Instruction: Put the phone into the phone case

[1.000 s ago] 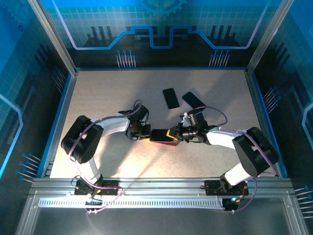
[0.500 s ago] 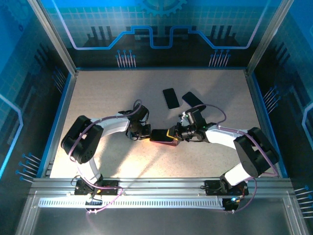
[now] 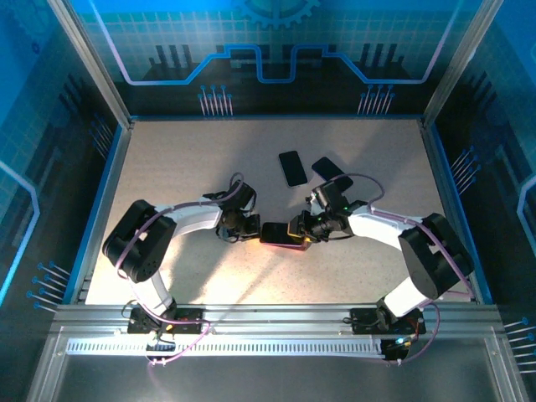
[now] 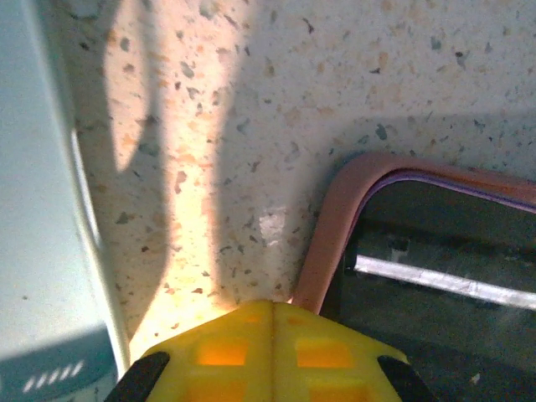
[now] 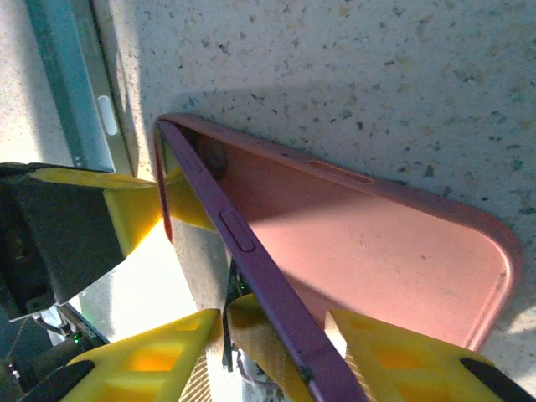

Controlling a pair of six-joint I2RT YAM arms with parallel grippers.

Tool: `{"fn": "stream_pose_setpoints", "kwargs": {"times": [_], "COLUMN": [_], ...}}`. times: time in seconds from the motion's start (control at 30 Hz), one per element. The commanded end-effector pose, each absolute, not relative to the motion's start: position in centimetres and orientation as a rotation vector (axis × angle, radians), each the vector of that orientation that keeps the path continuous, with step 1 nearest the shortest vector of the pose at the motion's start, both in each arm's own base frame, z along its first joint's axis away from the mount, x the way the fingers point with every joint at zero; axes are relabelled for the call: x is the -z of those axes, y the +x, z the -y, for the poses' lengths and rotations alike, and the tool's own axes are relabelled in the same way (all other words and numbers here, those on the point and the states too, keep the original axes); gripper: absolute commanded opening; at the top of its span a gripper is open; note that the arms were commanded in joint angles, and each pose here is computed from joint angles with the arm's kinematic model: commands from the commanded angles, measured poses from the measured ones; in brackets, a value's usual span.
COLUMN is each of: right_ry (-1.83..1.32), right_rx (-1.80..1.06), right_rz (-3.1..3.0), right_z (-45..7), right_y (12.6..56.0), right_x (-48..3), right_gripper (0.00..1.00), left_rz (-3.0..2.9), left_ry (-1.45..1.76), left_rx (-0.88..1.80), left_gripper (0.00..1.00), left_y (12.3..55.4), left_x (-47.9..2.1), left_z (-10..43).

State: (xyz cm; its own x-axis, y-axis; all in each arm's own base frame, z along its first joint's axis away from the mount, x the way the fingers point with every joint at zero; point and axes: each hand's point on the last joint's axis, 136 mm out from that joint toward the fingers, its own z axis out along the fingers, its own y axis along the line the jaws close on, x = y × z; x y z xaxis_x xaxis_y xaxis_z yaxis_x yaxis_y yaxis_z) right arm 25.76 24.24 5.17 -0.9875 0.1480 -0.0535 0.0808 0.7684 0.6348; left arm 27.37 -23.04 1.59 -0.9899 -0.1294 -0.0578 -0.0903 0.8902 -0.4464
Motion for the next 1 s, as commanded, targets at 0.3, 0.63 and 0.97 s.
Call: {"fn": "stream_pose_setpoints", "kwargs": {"times": [0.3,0.63,0.97], "right_ry": [0.088,0.051,0.047], "right_rx": [-0.919,-0.894,-0.857], "right_rz": [-2.949,-2.970,-3.014], "right_z": [-24.2,-24.6,-24.2], "right_y": [25.3,26.3,26.5], "right_x": [-4.7,-4.6,-3.8], "right_gripper": [0.55,0.62,0.68], "left_rz": [-2.953,-2.952,-2.951], "left_ry": [-0.195,-0.207,-0.203], "left_rx": [0.820,0.846,0.857], "left_gripper": [0.07,0.07,0.07], "left_y": [26.2,25.9,25.7], "left_x": [-2.7,-2.5,-2.7], "left_z": [24.1,24.5,25.1]}}
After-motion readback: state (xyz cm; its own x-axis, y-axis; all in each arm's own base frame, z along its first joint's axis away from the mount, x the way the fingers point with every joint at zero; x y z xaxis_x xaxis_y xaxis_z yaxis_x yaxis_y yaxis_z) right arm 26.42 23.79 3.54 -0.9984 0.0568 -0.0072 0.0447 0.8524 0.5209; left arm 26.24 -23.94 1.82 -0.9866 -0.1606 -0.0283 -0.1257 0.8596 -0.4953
